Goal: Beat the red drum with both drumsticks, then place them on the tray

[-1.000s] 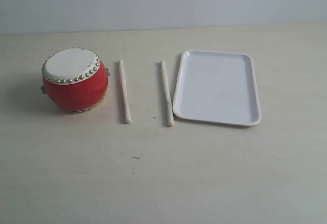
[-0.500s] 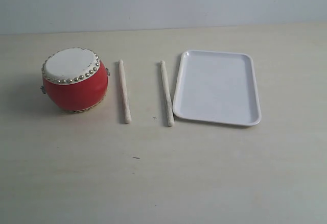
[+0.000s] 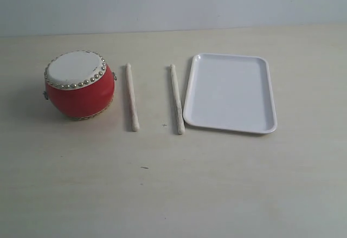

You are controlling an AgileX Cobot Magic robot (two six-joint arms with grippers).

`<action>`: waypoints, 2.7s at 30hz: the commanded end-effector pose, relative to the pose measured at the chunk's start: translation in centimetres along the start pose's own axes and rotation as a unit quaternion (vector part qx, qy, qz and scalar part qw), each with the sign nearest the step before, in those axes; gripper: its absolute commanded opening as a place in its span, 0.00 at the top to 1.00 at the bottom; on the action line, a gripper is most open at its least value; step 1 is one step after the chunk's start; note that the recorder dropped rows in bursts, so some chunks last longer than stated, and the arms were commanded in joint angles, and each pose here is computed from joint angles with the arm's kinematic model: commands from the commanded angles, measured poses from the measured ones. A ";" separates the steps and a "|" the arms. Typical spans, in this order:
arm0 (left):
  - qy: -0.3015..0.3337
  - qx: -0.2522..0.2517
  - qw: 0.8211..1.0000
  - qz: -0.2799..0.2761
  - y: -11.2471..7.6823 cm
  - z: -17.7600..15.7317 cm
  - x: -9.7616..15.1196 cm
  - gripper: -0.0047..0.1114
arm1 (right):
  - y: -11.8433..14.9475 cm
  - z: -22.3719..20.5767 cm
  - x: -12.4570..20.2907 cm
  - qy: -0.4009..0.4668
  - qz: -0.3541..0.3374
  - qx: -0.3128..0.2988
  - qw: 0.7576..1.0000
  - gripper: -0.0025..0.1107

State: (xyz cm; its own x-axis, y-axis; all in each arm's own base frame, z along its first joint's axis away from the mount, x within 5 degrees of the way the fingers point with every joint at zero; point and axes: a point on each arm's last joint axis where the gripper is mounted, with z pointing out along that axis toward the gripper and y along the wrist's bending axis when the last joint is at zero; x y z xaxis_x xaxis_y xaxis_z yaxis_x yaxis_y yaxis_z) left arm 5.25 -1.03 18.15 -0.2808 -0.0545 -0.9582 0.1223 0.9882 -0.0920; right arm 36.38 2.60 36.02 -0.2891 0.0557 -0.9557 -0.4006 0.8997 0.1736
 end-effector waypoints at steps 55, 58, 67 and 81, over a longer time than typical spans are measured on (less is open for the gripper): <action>-0.003 0.000 1.000 -0.003 0.0 0.0 0.0 0.95 | 15.8 20.2 19.5 0.540 -0.016 0.035 0.841 0.47; -0.003 0.000 1.000 -0.003 0.0 0.0 0.0 0.95 | 16.1 20.4 19.5 0.533 0.000 0.023 0.846 0.47; -0.003 0.000 1.000 -0.003 0.0 0.0 0.0 0.95 | 16.5 20.8 20.8 0.545 0.001 0.009 0.839 0.48; -0.003 0.000 1.000 -0.003 0.0 0.0 0.0 0.95 | 15.9 21.2 22.4 0.558 -0.009 0.021 0.830 0.51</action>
State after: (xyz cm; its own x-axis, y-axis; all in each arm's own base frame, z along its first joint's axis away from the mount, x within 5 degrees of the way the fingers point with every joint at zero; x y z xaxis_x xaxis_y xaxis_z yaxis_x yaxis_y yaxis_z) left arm 5.25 -1.03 18.15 -0.2808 -0.0545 -0.9582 0.1223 0.9882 -0.0920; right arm 41.81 27.33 11.92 -0.9233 -0.3641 -0.1220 -0.3790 0.9151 0.1376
